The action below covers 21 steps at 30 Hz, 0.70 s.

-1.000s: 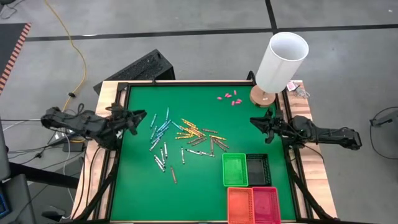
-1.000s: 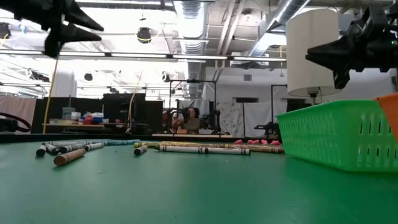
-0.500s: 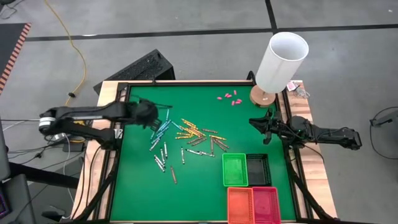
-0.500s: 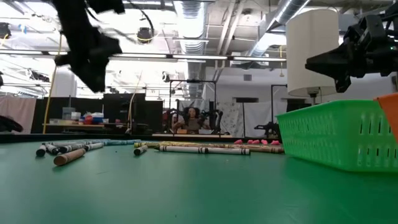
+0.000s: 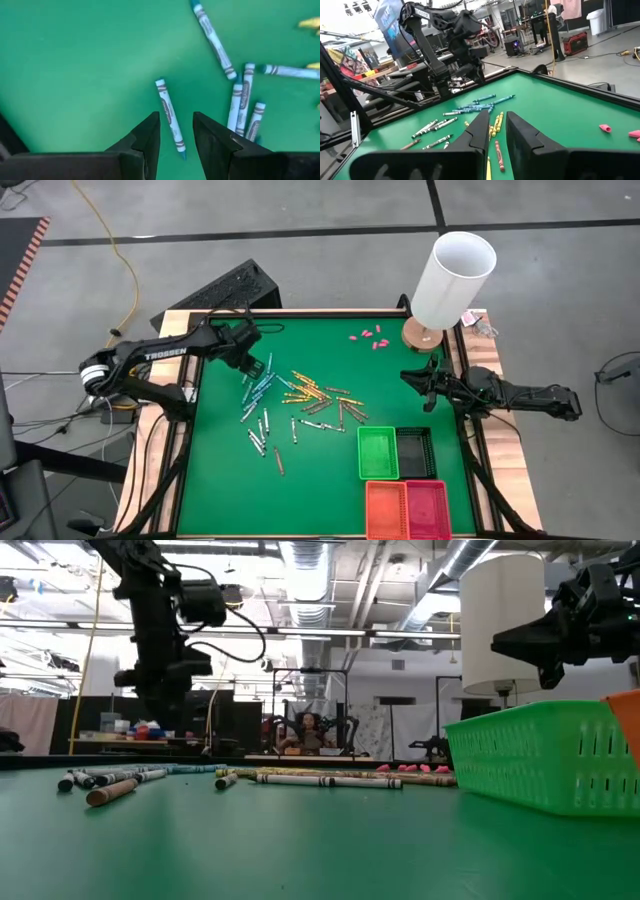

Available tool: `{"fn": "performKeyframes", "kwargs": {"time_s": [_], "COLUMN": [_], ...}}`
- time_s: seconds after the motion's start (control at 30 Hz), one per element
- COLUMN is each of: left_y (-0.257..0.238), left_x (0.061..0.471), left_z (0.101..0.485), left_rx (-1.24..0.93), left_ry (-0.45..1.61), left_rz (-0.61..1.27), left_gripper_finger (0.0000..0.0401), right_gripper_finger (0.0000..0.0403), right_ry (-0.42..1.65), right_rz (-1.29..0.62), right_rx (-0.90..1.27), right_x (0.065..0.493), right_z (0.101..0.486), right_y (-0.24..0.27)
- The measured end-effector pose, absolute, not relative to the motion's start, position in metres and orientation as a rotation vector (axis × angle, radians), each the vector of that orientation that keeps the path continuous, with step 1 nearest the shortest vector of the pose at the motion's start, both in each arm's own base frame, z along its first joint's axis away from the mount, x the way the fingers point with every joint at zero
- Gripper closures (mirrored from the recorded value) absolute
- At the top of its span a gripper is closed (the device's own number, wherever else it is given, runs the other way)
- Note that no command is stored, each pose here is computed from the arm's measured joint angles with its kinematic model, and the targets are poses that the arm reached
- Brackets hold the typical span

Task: Sort crayons
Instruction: Put the blue crayon into the black bin

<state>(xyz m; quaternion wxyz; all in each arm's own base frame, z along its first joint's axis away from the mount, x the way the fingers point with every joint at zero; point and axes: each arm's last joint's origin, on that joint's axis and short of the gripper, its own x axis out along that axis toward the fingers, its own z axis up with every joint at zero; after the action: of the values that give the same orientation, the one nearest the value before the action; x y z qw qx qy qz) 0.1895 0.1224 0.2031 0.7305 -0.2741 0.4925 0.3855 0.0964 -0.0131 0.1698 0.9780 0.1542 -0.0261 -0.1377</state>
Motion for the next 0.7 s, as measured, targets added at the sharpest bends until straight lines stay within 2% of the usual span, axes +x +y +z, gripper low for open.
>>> {"fn": "performKeyframes", "kwargs": {"time_s": [0.3,0.7], "left_y": [0.118,0.118], "left_x": [0.184,0.186], "left_z": [0.173,0.169], "left_rx": [-0.617,-0.589], "left_ry": [1.134,1.100], "left_rz": [0.860,0.826], "left_gripper_finger": [0.0295,0.0287], "right_gripper_finger": [0.0335,0.0335], "right_ry": [-0.051,-0.051], "right_rz": [-0.277,-0.277], "right_rx": [0.304,0.304], "right_x": [0.096,0.096], "right_z": [0.170,0.170], "right_y": [-0.013,-0.013]}}
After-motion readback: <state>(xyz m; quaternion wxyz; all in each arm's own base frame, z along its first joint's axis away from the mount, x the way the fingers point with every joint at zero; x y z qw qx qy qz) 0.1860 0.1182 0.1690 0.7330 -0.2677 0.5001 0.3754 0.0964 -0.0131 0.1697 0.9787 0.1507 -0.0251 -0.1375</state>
